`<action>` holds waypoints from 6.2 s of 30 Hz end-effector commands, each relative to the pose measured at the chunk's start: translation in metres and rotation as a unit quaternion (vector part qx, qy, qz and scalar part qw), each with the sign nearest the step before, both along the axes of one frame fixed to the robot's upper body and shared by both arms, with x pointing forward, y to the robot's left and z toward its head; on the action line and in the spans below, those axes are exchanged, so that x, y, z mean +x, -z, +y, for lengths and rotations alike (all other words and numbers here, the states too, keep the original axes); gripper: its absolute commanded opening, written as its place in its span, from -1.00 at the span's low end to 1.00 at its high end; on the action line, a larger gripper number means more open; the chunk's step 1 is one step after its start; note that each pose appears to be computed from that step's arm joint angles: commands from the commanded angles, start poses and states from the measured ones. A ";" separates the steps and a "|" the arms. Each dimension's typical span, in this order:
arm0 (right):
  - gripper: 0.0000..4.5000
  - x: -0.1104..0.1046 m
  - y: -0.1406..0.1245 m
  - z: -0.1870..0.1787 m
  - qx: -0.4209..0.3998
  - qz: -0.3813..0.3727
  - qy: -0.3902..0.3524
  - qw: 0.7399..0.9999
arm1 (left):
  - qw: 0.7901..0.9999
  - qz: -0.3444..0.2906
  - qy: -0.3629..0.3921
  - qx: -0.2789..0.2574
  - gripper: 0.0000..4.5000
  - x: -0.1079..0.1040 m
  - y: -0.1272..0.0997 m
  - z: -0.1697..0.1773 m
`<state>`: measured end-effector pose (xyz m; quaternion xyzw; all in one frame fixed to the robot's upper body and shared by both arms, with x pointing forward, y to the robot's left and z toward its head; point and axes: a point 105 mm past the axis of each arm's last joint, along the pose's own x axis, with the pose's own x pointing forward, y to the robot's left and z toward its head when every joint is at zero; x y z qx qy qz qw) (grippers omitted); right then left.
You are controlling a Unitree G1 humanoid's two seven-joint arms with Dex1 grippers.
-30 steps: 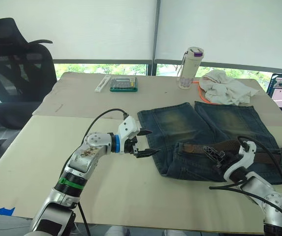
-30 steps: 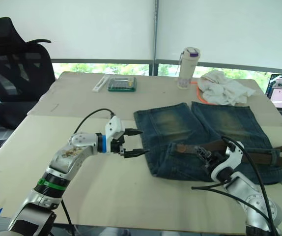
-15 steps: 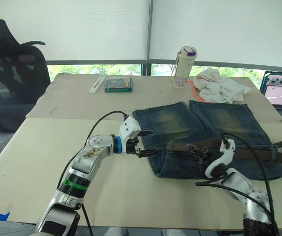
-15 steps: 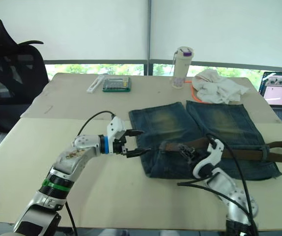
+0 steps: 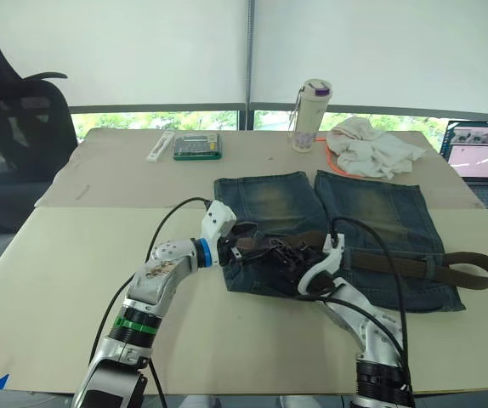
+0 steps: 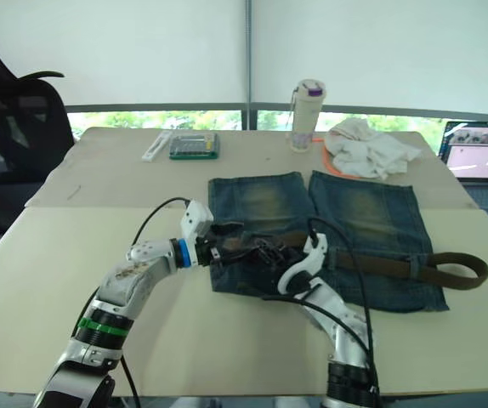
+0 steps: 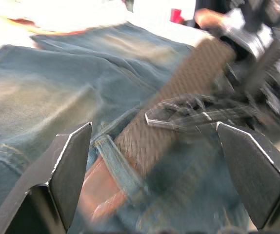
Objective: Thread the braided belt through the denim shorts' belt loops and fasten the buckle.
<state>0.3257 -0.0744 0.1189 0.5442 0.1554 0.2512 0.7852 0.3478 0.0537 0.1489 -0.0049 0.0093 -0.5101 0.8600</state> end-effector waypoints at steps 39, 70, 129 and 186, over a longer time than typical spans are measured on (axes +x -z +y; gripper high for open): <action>-1.00 -0.010 -0.037 -0.002 0.072 -0.105 -0.023 0.992 | 0.936 0.225 -0.003 -0.272 -0.16 0.006 -0.016 0.014; -1.00 -0.010 -0.046 -0.006 0.081 -0.121 -0.010 0.989 | 0.907 0.274 0.021 -0.320 -0.16 -0.003 -0.003 0.010; 0.98 -0.068 -0.014 -0.219 -0.526 -0.221 0.014 0.821 | 0.914 -0.142 -0.292 0.245 -1.00 0.036 -0.034 0.235; -0.93 -0.032 -0.035 -0.293 -0.496 -0.081 0.008 0.864 | 0.936 -0.171 -0.272 0.146 0.83 0.054 -0.079 0.203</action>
